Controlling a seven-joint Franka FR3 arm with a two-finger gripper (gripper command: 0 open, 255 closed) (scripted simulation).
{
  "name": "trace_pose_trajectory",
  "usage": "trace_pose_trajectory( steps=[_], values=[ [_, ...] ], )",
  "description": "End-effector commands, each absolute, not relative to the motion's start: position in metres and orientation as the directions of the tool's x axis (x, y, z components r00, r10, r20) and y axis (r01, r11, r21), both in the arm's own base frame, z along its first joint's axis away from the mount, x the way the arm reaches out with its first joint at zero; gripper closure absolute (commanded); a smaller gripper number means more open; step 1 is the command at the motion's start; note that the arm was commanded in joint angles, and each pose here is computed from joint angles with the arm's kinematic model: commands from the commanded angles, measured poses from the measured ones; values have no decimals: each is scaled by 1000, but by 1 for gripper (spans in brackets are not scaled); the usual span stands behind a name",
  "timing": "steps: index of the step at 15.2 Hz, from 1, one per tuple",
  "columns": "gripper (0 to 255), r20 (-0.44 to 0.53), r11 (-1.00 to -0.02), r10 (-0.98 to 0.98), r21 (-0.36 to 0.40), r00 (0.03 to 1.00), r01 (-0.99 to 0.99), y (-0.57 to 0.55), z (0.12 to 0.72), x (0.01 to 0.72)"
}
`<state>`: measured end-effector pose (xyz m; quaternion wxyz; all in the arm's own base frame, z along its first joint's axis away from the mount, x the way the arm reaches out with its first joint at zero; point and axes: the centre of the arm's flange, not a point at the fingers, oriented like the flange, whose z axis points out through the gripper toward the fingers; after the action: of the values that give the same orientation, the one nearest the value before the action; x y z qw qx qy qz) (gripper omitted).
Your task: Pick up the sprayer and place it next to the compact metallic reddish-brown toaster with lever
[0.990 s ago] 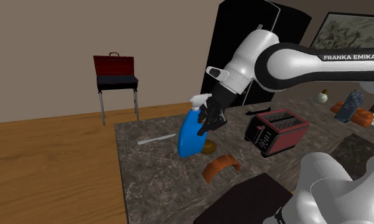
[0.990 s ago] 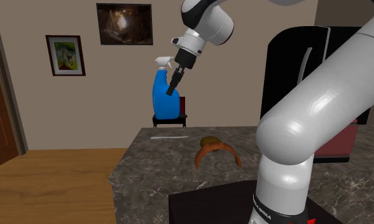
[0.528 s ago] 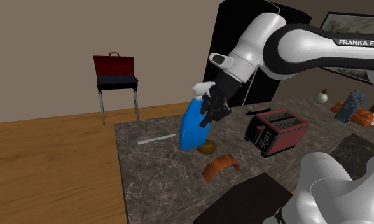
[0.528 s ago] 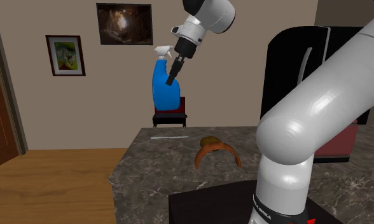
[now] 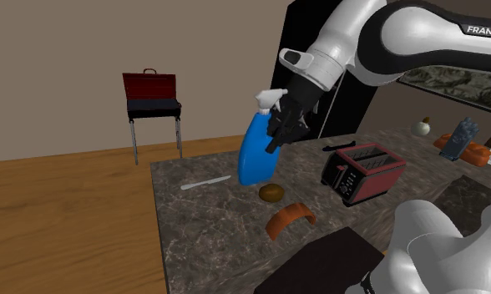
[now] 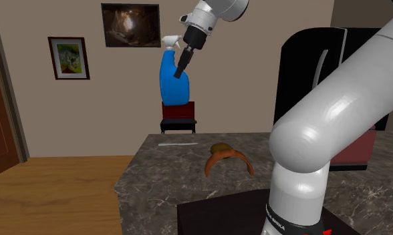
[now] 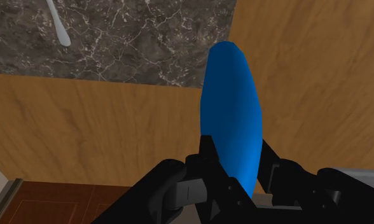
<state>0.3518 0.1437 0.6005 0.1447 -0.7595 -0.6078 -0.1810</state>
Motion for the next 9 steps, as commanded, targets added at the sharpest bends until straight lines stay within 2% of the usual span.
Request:
trace_pose_trajectory(
  steps=[1, 9],
  values=[
    [255, 451, -219, 871, 0, 196, 976, 143, 611, 353],
    [255, 451, -219, 871, 0, 196, 976, 53, 609, 369]
  ],
)
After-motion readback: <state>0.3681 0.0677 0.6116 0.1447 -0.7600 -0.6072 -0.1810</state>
